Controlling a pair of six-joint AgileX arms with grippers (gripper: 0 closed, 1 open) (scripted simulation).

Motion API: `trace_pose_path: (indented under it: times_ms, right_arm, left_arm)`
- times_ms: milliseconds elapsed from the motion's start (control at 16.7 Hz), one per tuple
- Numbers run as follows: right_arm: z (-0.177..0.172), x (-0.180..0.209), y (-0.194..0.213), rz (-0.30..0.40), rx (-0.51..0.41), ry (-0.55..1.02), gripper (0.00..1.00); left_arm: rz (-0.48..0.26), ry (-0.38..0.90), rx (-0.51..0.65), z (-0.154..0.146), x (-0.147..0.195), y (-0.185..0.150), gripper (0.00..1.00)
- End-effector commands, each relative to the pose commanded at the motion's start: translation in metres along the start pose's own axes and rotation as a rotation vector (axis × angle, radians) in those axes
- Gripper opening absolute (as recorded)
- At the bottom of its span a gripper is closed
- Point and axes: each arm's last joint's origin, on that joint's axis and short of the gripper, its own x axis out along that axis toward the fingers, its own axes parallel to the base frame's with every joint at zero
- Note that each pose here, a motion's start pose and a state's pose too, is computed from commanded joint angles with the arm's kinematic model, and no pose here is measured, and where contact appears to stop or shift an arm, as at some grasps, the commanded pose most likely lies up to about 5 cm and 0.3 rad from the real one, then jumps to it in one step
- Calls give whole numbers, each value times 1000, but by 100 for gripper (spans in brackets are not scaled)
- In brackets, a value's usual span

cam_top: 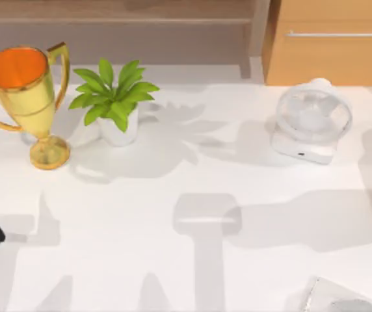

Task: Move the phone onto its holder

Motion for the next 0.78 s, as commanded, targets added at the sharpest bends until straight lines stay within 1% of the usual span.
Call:
trace_pose_path:
  times_ms: [420,480,780]
  right_arm:
    - [0,0,0,0,0,0,98]
    - [0,0,0,0,0,0,100]
    - [0,0,0,0,0,0,100]
  left_arm:
    - [0,0,0,0,0,0,100]
    - [0,0,0,0,0,0,100]
    - [0,0,0,0,0,0,100]
